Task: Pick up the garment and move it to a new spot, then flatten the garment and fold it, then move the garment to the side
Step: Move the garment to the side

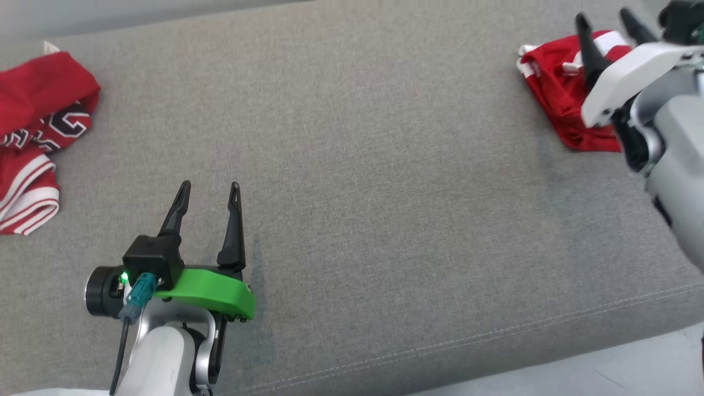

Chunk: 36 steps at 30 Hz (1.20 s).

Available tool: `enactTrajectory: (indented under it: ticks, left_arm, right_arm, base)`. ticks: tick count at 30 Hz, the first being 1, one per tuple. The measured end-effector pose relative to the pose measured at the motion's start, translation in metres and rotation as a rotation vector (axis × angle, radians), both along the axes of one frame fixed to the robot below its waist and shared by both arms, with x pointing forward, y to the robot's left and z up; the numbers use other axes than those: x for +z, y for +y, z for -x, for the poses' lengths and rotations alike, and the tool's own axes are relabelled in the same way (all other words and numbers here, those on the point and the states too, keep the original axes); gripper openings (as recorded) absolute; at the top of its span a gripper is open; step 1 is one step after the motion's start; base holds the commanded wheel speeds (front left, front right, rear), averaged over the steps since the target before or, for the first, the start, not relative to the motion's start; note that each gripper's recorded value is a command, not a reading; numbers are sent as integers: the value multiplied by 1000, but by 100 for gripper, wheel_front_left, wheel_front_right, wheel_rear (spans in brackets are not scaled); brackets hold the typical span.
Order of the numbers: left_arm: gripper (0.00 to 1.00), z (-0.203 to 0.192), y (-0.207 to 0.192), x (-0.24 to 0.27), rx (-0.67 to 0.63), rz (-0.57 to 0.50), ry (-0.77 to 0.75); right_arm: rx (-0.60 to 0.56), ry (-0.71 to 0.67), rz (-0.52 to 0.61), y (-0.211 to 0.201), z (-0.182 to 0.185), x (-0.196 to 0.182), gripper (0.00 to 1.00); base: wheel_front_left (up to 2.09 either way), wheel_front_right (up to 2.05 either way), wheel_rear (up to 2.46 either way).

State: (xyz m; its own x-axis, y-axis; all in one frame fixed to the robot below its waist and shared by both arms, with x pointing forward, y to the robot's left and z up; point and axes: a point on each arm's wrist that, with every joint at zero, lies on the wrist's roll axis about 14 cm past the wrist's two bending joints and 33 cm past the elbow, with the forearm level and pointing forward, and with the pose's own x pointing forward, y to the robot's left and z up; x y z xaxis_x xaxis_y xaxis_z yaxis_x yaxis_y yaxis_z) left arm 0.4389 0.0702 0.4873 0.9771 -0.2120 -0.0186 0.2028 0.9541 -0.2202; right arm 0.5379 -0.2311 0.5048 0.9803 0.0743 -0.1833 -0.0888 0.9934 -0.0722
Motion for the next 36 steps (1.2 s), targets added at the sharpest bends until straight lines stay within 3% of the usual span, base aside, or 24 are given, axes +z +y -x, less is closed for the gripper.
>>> enactTrajectory:
  ticks: [8,16,20,27,36]
  left_arm:
    - [100,17,5,13,18,20,-22]
    - [100,37,23,22,73,27,-45]
    - [100,48,31,22,94,28,-45]
    - [100,57,47,20,145,49,-46]
    - [100,74,54,10,165,63,-22]
  right_arm:
    - [7,3,-66,17,42,-1,100]
    - [28,-126,-178,49,62,40,100]
    - [44,-150,-223,65,76,42,100]
    - [93,-194,-233,91,93,46,100]
    - [95,-153,-260,100,129,15,100]
  base:
    - [0,0,0]
    - [0,0,0]
    - [0,0,0]
    - [0,0,0]
    - [0,0,0]
